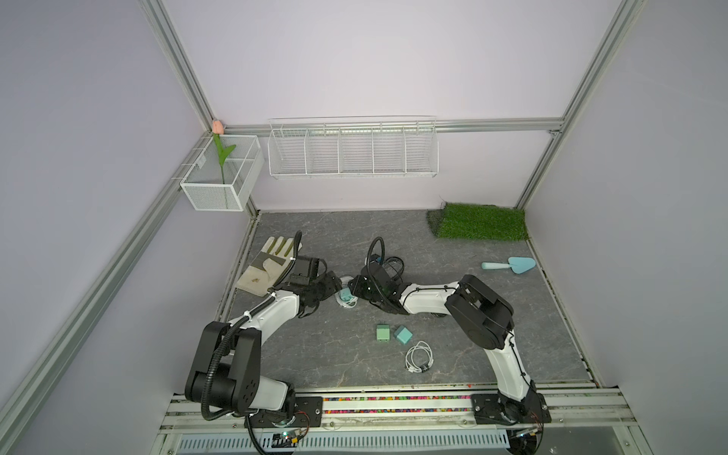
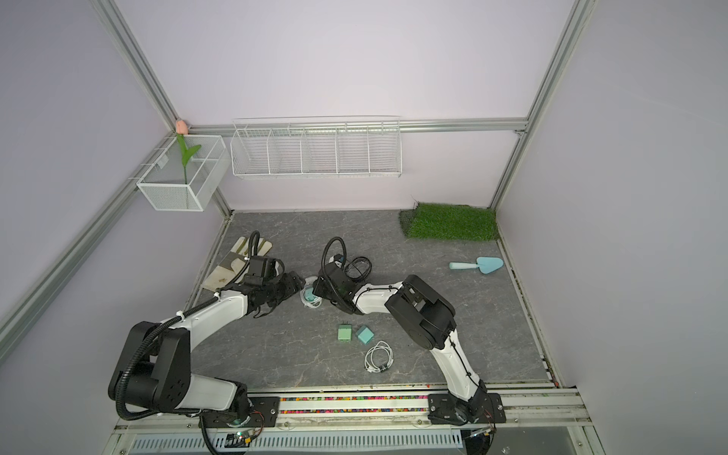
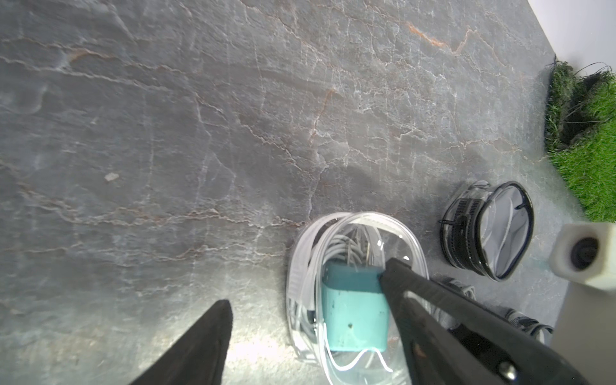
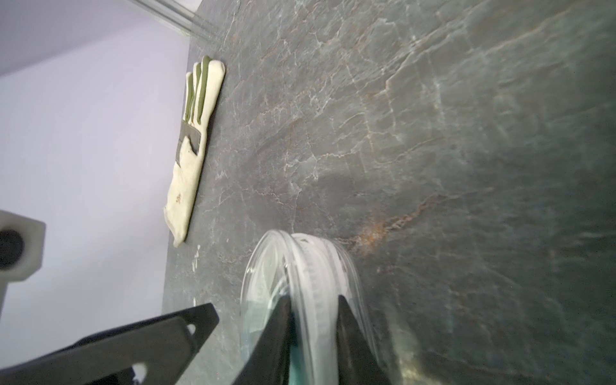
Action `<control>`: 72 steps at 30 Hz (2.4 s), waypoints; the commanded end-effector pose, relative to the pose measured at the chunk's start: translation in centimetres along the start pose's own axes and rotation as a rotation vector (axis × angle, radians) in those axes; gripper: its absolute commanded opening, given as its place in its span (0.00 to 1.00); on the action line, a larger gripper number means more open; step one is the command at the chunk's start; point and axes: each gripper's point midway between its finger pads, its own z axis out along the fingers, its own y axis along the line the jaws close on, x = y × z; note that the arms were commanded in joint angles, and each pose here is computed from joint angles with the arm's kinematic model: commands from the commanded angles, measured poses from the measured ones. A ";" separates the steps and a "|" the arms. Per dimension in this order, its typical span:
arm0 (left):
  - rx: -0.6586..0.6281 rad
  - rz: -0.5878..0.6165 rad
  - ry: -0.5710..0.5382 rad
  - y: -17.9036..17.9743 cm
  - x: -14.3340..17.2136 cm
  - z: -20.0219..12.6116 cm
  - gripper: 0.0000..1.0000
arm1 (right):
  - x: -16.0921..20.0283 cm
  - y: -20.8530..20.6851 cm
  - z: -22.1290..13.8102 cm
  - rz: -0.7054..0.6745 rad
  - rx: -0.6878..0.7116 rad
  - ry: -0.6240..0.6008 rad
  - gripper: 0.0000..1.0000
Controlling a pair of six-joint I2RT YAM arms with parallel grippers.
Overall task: Pack away charging kits
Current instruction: Close the storage bag at the center of the board, then pick up the storage bag at the center of the board.
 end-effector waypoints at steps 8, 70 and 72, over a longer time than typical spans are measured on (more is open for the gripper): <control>0.054 0.006 0.004 -0.5 0.2 -0.2 0.78 | 2.1 -3.6 0.2 -0.046 0.101 0.048 0.06; 0.189 -0.030 0.017 -0.3 1.7 2.8 0.65 | 8.6 -5.5 2.9 -0.007 0.137 0.199 0.58; 0.184 -0.035 0.034 -0.1 1.9 3.5 0.65 | 9.1 -5.7 3.3 0.003 0.140 0.212 0.63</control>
